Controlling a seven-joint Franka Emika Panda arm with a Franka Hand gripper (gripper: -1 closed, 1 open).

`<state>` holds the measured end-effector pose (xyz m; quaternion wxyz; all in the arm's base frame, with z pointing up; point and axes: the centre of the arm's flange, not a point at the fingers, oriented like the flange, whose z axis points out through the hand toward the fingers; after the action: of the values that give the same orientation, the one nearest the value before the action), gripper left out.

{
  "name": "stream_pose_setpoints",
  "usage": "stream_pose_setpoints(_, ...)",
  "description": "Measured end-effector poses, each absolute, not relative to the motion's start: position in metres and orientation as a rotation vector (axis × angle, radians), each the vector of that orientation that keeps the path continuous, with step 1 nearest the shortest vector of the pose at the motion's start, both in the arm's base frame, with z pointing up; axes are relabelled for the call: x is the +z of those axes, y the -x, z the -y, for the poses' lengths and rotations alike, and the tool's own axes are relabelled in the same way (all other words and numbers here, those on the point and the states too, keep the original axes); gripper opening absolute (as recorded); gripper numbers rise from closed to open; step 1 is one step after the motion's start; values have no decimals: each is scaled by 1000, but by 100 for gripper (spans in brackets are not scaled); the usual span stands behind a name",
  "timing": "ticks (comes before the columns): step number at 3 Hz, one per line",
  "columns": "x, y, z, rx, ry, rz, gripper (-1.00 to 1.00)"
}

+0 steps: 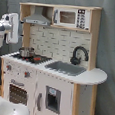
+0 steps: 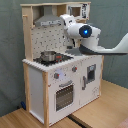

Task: Play with the kitchen

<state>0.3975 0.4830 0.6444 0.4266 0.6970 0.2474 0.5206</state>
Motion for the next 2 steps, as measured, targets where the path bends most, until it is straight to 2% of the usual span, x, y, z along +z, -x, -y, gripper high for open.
stream_pose_setpoints(2, 607, -407, -521, 1238, -1871, -732, 100)
